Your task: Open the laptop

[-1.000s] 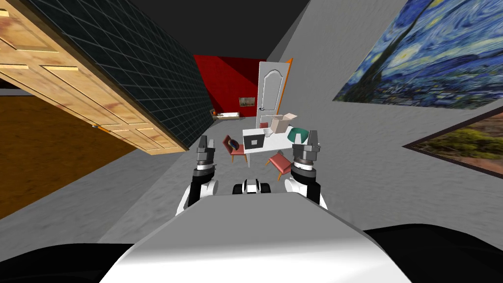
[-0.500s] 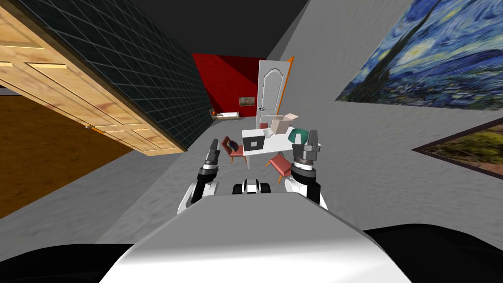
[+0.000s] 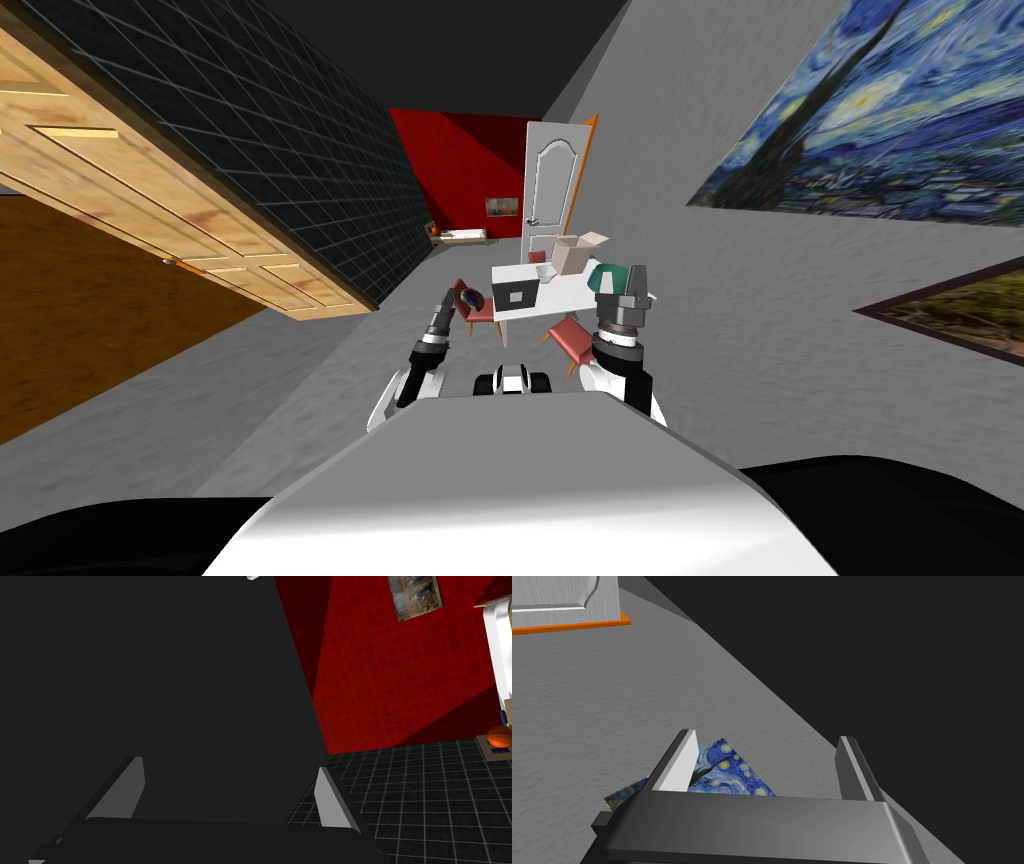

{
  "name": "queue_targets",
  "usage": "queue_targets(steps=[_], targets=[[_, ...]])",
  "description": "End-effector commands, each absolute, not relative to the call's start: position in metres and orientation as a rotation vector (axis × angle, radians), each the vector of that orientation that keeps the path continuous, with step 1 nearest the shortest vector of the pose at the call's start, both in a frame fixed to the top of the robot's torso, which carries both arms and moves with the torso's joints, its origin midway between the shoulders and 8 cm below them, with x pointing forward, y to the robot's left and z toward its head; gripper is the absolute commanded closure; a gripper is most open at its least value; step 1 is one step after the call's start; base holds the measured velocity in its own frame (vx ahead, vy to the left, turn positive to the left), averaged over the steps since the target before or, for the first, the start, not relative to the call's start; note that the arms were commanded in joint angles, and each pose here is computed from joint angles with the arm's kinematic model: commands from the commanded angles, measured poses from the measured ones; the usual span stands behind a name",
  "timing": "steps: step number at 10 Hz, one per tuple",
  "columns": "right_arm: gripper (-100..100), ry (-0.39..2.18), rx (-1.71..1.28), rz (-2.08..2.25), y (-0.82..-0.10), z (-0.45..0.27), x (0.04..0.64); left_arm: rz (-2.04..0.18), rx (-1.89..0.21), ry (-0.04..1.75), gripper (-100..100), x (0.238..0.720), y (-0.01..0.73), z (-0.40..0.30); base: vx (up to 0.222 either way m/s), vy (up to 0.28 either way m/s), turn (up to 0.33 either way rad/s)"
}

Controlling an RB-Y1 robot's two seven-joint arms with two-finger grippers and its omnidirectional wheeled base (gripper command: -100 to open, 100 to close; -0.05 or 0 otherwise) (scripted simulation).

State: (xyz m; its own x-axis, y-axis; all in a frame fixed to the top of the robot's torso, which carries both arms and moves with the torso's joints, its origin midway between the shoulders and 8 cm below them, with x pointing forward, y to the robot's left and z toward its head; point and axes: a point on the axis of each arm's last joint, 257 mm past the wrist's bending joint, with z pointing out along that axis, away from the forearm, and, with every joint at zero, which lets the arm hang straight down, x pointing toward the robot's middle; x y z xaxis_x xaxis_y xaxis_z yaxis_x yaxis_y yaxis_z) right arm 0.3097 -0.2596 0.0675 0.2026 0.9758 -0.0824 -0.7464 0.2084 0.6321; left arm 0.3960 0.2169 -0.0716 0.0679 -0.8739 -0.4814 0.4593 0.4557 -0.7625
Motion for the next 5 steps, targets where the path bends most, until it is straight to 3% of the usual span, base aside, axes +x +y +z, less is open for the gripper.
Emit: queue_targets(steps=[1, 5], targets=[[0, 0.532, 0.519, 1.280, -0.260, 0.067, 0.310, -1.028, -0.473, 1.153, -100, 0.404, 0.211, -0.095, 0.068, -0.018, -0.002], [0, 0.532, 0.519, 1.280, -0.260, 0.067, 0.310, -0.959, -0.474, 1.269, -100, 0.416, 0.203, -0.136, 0.092, -0.019, -0.003]])
